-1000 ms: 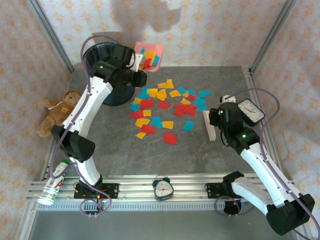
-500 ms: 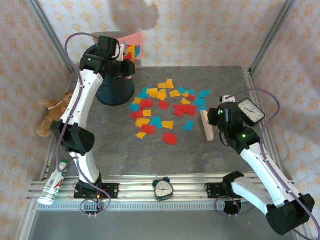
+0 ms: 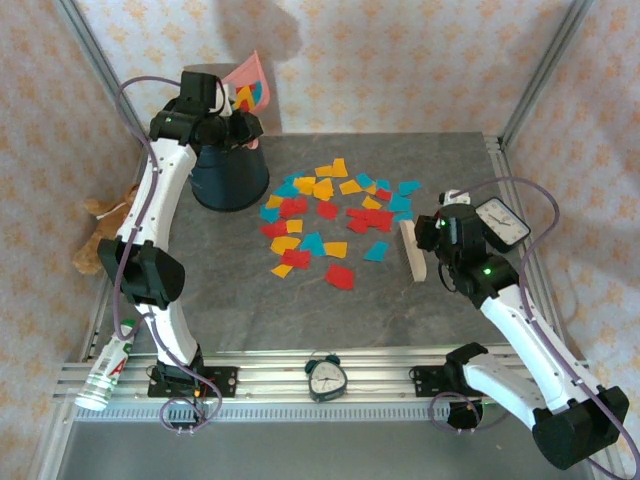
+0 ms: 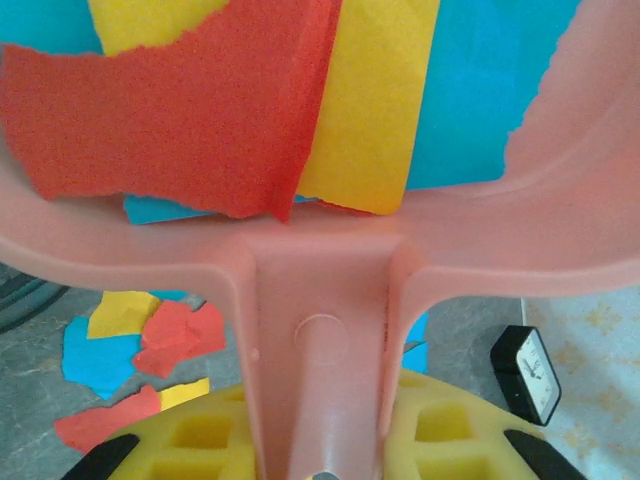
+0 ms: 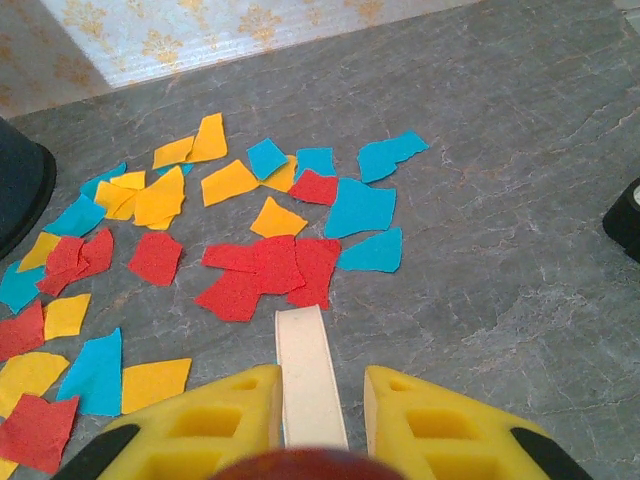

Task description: Sweep away the paper scraps from the table

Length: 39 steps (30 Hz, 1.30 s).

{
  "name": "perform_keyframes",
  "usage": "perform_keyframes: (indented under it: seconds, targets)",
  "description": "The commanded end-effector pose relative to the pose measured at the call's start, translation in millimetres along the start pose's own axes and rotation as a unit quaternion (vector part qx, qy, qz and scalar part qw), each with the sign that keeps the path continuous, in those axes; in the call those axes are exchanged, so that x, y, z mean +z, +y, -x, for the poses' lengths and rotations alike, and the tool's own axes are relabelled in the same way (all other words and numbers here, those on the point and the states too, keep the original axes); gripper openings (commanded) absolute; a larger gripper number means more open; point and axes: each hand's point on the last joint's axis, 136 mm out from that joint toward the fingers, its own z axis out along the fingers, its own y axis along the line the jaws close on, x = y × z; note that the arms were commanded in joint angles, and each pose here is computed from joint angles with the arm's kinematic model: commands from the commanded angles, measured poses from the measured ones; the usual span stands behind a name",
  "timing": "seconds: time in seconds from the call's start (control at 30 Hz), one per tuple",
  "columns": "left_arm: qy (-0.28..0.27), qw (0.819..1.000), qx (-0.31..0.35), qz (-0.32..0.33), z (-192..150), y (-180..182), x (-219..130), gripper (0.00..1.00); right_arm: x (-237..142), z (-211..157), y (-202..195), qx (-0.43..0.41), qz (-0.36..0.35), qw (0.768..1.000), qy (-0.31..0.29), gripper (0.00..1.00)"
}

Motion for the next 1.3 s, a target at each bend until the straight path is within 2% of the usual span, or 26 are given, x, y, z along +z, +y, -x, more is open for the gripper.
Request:
perform_keyframes:
  seconds: [0.0,0.5,0.9,1.27]
  targets:
    - [-0.014,0.999,-0.041,-0.025,11.8,-2.3,2.2,0.00,-4.4,16.2,6.3,0.015,0.012,0.999,-0.026,0.00]
    - [-0.038,0.992,-0.110,-0.055,24.1,5.9,5.2,0.00,-3.6,15.5,6.7,0.011,0.011,1.000,-0.023,0.00]
    - [-0.055,0.977,-0.171,-0.117,39.9,3.9,5.1,0.00,-4.2,16.4,6.9,0.010,0.011,1.000,-0.023,0.00]
    - [-0.067,0.954,-0.220,-0.193,53.2,-13.2,-4.2,0.00,-3.7,15.7,6.7,0.010,0.011,1.000,-0.021,0.00]
